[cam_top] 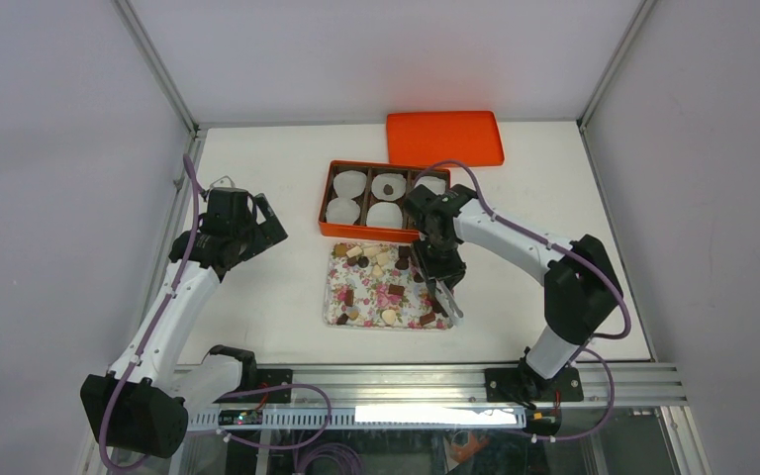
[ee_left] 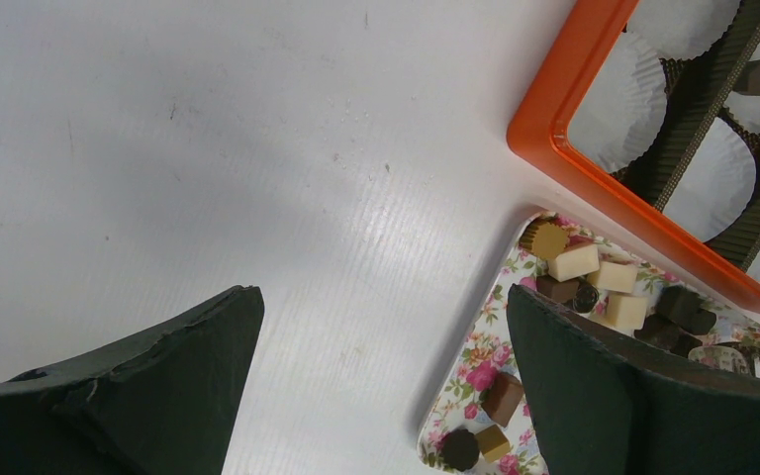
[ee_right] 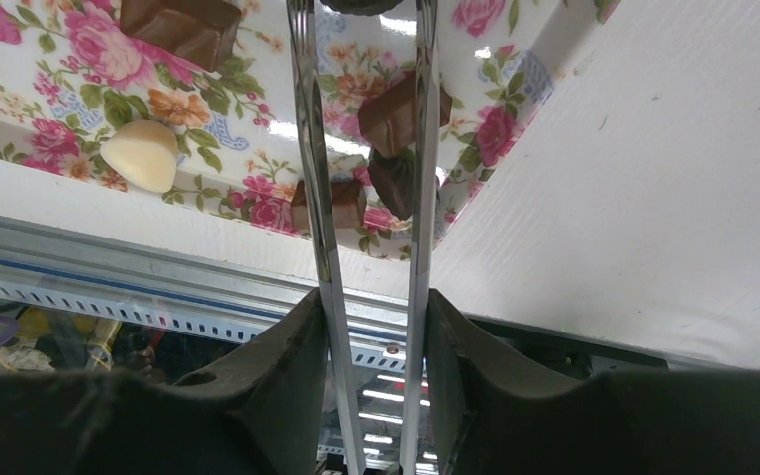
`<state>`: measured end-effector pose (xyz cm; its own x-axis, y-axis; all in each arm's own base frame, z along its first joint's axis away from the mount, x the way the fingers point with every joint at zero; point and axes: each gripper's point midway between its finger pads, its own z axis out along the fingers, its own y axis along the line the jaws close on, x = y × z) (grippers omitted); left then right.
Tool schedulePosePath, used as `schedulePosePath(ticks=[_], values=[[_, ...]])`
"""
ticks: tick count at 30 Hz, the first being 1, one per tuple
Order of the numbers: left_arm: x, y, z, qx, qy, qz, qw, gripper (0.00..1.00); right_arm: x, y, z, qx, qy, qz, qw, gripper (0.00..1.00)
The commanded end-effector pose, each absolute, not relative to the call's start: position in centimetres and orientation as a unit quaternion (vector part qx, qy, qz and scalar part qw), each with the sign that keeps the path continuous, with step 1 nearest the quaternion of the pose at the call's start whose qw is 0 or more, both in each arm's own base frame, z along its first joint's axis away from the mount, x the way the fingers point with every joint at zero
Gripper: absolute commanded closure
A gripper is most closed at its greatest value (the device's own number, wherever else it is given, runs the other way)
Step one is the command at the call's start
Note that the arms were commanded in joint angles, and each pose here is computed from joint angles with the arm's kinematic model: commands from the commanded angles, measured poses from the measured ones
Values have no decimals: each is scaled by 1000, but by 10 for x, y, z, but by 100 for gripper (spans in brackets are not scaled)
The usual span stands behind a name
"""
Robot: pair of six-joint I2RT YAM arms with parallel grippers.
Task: Pack the chocolate
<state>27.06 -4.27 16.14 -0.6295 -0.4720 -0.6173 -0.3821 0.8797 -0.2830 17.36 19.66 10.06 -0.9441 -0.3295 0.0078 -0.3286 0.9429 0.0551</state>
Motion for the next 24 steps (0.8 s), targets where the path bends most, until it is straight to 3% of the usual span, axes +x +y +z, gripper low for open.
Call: schedulePosePath(ticks=[1,17,20,24], values=[[278,-43,179,-241,885,-72,392,1,177,204,101,172,-984,-40,5,60],[277,-42,175,-243,886,-71,389,1,174,196,89,187,-982,-3,25,57],[277,-43,175,-243,886,-72,388,1,174,196,90,187,-982,-2,23,61],[277,-43,175,-244,886,-72,388,1,175,197,92,187,-982,-6,20,74]])
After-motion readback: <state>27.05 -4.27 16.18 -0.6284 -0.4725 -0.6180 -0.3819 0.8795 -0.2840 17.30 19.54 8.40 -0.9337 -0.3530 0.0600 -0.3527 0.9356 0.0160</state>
